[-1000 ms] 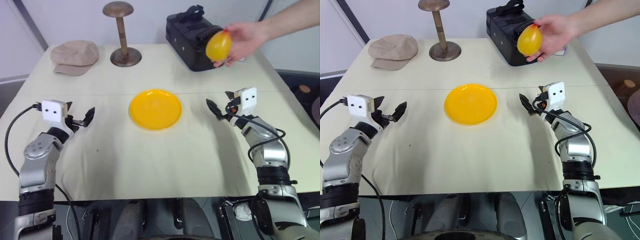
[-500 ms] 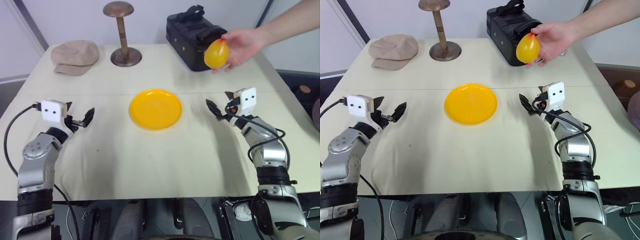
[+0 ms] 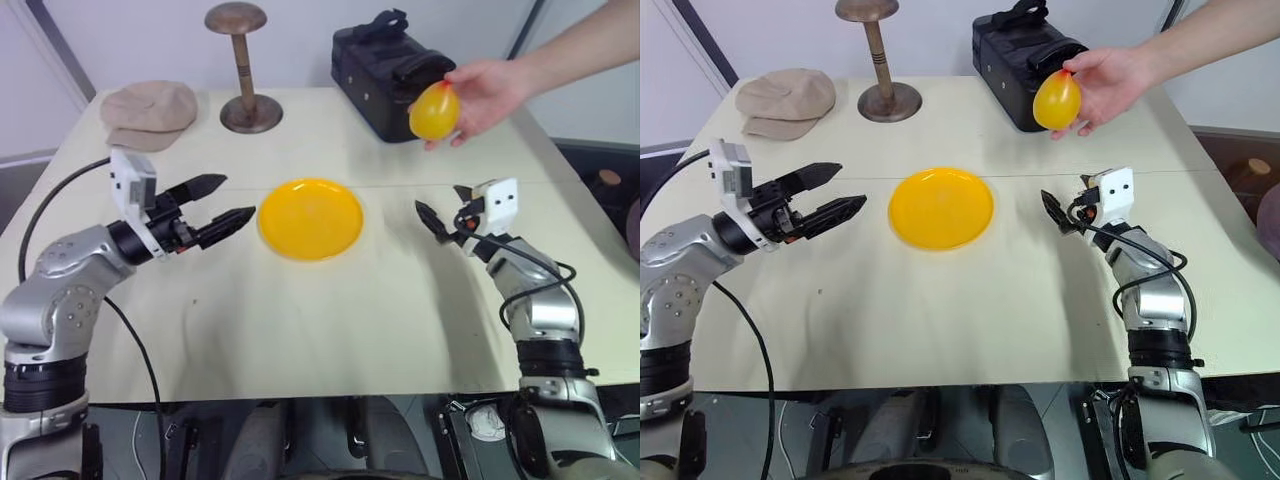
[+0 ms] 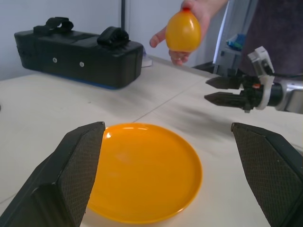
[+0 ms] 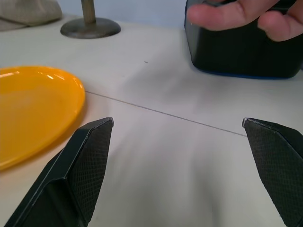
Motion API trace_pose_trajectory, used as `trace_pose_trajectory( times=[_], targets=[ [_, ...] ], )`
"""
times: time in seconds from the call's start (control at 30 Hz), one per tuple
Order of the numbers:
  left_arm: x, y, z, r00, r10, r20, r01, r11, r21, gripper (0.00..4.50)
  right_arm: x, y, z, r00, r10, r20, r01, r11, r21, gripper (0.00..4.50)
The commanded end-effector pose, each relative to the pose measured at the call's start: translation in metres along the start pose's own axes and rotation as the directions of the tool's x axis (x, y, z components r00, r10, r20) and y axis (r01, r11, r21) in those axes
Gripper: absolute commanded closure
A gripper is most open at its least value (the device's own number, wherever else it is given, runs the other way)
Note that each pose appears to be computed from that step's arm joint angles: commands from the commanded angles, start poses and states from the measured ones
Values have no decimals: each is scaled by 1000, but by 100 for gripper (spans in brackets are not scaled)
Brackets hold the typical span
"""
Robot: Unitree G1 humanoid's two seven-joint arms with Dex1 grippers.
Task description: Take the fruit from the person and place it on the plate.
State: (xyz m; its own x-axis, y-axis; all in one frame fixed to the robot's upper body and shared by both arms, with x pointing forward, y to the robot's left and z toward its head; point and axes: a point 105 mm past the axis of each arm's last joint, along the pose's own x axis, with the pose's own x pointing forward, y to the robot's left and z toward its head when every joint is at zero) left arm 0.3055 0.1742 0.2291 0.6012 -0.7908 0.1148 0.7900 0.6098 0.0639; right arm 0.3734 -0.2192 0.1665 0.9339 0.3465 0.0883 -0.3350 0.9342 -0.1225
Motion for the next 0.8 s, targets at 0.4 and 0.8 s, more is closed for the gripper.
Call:
trace_pose_trajectory(
  times=[0.4,0.8],
  targets=[
    [9,5,7,1000,-7,26,6,999,48,4,25,-1,89,977,19,211,1,996,-90,0],
    [3,4,2,998,51,30,-53,997,58,4,55,-8,87,981,26,191,-11,997,-81,0]
  ],
)
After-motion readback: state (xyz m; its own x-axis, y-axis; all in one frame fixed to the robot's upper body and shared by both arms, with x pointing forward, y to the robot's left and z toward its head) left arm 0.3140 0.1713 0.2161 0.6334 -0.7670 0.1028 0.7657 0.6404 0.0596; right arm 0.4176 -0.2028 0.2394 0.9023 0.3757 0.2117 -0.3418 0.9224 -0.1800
